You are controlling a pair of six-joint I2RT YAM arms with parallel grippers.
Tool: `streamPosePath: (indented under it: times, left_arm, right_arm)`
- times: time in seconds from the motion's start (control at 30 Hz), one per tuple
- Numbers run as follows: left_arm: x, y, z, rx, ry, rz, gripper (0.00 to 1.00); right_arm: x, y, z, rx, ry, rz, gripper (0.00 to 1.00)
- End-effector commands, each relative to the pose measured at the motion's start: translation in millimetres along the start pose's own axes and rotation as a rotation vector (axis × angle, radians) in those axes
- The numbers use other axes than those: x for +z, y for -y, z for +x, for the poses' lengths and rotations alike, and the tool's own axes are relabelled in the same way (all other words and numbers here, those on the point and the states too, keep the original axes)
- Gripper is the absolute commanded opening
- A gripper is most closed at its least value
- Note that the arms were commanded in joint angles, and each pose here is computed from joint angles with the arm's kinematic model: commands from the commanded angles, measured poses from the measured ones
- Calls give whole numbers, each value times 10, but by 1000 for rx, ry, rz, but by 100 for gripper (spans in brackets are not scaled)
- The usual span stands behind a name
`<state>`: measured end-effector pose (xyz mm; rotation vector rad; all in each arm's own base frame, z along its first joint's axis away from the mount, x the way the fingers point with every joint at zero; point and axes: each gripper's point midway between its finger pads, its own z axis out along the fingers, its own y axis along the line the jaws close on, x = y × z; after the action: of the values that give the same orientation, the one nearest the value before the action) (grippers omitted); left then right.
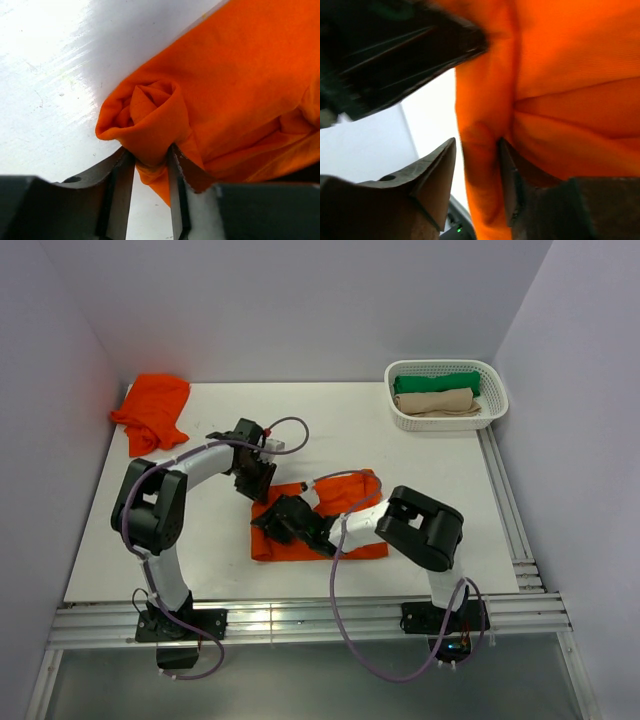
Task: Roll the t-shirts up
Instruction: Roll the tshirt
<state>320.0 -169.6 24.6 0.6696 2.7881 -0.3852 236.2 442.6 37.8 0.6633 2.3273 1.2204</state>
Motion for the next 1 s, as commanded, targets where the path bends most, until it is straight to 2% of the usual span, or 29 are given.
streamPosePath:
  times: [0.0, 0.27, 0.57, 0.8, 0.97]
  left_arm:
    - [-14, -100, -117, 10, 17, -112, 35]
    - [-63, -43, -134, 41, 7, -147, 33]
    - [-41, -26, -141, 54, -7, -160, 33]
    - [-57, 8, -142, 62, -11, -163, 33]
    - [-67, 28, -128, 72, -15, -163, 34]
  right_arm:
    - [-166, 9, -8, -177, 54, 160, 49]
    - [-400, 96, 194, -317, 90, 308, 51]
    - [-496, 125, 572, -416, 35, 370, 51]
    - [-577, 173, 566, -431, 36, 386, 50]
    - [-733, -115, 438, -499, 102, 395, 52]
